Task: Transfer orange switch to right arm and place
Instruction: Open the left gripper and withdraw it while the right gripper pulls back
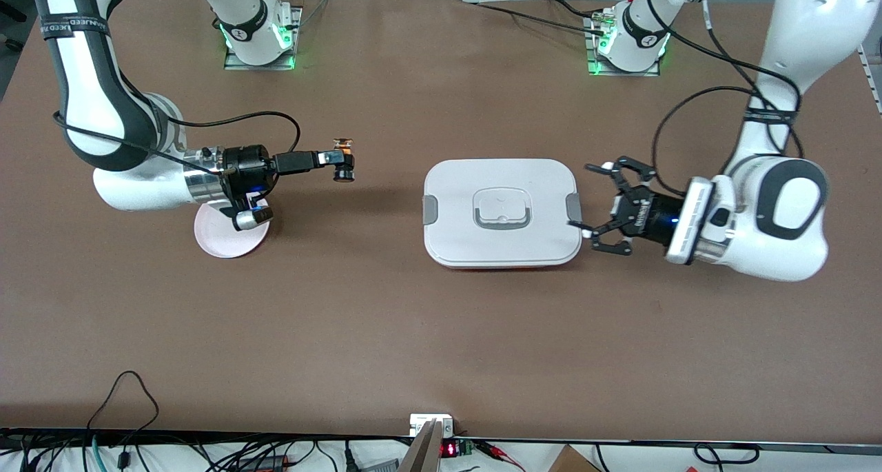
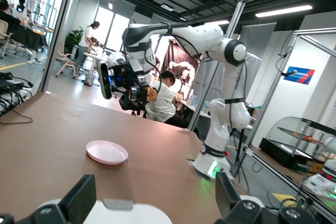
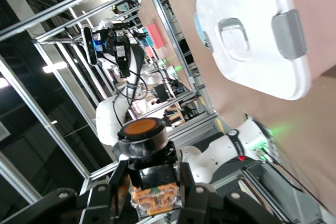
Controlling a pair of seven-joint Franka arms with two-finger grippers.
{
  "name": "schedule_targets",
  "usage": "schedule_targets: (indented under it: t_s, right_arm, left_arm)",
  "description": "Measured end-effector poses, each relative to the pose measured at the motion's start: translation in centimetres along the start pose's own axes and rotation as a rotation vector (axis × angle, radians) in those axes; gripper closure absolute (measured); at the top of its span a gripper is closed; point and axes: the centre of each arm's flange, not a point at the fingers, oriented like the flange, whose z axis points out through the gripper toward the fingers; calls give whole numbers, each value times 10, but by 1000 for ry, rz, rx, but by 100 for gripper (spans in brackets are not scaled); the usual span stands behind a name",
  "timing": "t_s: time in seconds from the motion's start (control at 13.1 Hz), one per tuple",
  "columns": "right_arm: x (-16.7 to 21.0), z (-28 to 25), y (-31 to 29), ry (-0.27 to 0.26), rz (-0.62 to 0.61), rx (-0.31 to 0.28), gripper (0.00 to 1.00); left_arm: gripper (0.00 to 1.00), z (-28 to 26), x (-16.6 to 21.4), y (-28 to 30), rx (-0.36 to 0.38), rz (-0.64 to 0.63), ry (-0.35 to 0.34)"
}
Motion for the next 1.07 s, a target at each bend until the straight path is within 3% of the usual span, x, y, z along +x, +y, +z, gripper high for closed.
schedule_targets:
  t_s: [0.38,0.53,0.76,1.07]
  right_arm:
    - [-2,-21,22,-12,-50,-189,56]
    - [-3,-30,33,-30,-92,-290,56]
    - [-5,-36,45,-72,-189,-408,56]
    - [-7,-54,63,-146,-309,-574,56]
  left_arm:
    - [0,-119,-40,37,120,22,-154]
    - [0,-180,-44,69,229,-8,-280]
    - [0,-257,-4,127,487,2,-567]
    - [0,-248,95,180,641,51,-1040]
